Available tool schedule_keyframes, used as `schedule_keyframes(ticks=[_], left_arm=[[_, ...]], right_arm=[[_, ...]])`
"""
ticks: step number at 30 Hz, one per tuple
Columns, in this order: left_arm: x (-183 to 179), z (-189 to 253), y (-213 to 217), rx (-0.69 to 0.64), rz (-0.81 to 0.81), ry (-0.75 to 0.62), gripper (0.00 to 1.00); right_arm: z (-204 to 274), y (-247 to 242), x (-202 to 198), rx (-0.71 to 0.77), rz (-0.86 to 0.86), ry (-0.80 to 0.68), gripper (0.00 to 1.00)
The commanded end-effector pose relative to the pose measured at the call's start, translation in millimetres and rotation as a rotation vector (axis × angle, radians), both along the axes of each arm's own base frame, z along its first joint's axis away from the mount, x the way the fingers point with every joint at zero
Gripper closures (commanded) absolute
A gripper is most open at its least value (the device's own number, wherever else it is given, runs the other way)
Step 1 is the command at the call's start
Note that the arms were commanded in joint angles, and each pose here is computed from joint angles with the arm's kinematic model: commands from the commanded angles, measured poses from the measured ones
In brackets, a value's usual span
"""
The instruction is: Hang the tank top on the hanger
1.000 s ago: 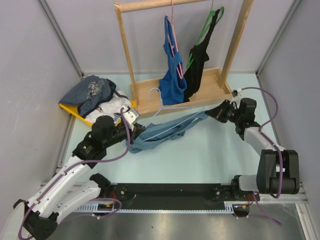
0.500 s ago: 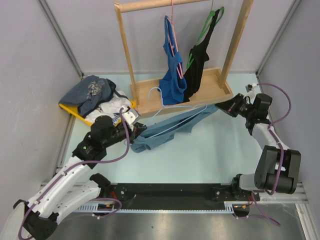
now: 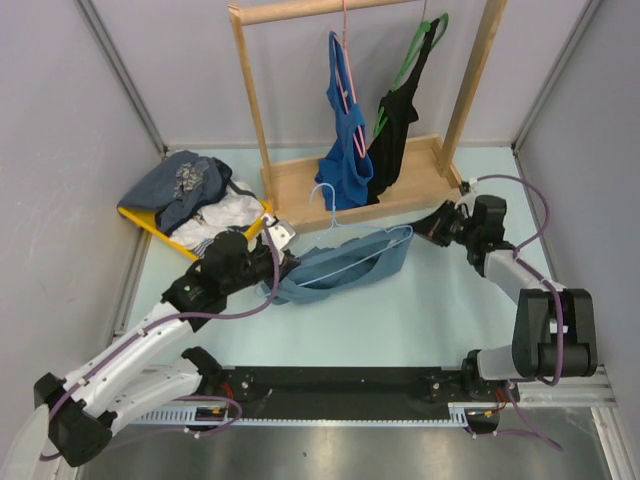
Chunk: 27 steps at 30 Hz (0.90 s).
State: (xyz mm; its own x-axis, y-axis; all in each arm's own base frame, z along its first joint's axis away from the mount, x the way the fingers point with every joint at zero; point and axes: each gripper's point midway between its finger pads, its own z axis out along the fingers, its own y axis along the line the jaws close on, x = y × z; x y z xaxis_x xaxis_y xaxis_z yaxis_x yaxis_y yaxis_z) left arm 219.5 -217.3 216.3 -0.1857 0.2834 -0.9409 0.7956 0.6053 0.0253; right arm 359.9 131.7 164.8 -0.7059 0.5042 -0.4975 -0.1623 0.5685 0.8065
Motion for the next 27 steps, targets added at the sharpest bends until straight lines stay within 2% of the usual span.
schedule_keyframes(ticks=[1,2,5,6,9,11,15,20,27], left_arm=[[15,-8,4,0.018,0.098,0.013,1.0],[16,-12,4,0.026,0.109,0.026,1.0],[21,-19,8,0.043,0.146,0.043,1.0],[23,-24,7,0.052,0.153,0.053,1.0],[26,-28,9,0.066,0.174,0.064,1.0],[26,-29,9,0.068,0.173,0.071,1.0],[28,-31,9,0.076,0.185,0.081,1.0],[30,-30,13,0.085,0.207,0.074,1.0],[29,-29,13,0.084,0.206,0.075,1.0]], right_arm=[[-32,-3,9,-0.105,-0.092,0.008,1.0],[-40,-1,11,-0.11,-0.087,0.022,1.0],[-46,9,11,-0.116,-0.061,0.033,0.83],[-48,10,11,-0.121,-0.06,0.034,0.64],[-57,6,7,-0.138,-0.082,0.054,0.33],[-67,-4,2,-0.142,-0.113,0.086,0.24],[-64,2,-15,-0.154,-0.06,0.036,0.22],[-68,53,-49,-0.314,0.123,-0.079,0.22],[-77,79,-58,-0.381,0.218,-0.128,0.22]])
